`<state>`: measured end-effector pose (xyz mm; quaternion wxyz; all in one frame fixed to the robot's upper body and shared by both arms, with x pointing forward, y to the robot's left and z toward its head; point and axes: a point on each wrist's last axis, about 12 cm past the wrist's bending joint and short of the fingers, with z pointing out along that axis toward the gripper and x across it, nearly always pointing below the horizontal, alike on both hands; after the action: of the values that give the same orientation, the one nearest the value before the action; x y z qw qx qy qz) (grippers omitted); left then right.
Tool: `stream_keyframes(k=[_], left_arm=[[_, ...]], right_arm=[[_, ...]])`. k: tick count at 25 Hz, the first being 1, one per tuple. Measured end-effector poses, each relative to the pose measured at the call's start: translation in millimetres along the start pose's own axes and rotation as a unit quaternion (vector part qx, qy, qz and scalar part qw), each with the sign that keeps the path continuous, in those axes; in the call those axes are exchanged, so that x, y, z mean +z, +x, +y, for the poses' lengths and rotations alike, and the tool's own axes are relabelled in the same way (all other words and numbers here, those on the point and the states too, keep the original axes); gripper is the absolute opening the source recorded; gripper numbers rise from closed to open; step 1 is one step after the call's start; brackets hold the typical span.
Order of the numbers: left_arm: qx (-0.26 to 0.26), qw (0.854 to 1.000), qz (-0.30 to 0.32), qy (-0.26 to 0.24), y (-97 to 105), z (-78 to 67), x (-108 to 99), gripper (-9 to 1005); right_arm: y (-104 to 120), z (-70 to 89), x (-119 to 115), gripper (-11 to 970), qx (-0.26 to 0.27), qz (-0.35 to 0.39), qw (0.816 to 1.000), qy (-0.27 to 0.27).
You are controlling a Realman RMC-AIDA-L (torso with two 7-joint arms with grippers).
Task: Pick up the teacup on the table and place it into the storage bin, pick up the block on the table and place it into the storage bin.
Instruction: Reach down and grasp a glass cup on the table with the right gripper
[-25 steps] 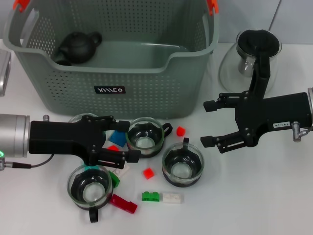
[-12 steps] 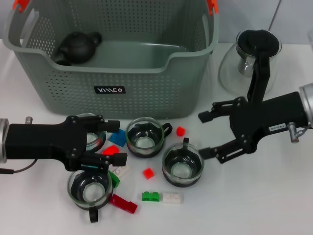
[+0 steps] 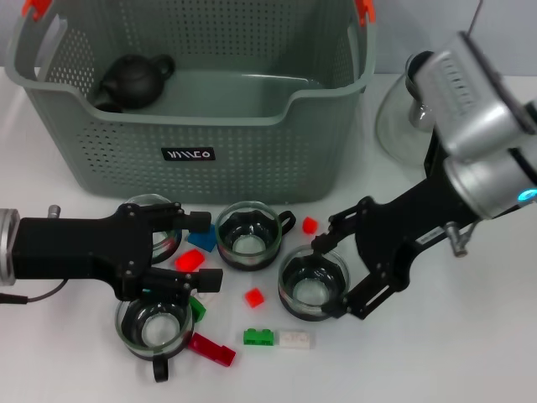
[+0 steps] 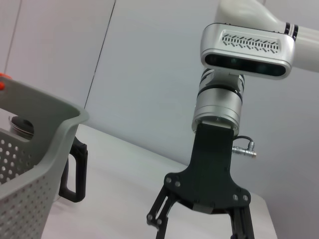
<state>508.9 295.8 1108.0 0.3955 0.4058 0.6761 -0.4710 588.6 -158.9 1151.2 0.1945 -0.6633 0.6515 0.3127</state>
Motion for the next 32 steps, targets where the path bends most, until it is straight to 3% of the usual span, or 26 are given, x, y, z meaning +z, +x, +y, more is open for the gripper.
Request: stream_keyframes(k=[13, 19, 32], left_arm=[[-0.003, 1.000, -0.009, -0.009, 2, 0.5, 1, 928], [-0.010, 1.000, -0.018, -0.015, 6, 0.1, 2, 927], [-0.010, 1.000, -0.011, -0.027, 21, -7.1, -10, 926]], right_arm=[[-31, -6.4, 16, 940, -0.037, 0.135, 0.990, -0.010], [-39, -8.0, 28, 824, -0.072, 0.168, 0.983, -0.002], [-45, -5.9, 49, 825, -0.113, 0.199, 0.973, 0.003]])
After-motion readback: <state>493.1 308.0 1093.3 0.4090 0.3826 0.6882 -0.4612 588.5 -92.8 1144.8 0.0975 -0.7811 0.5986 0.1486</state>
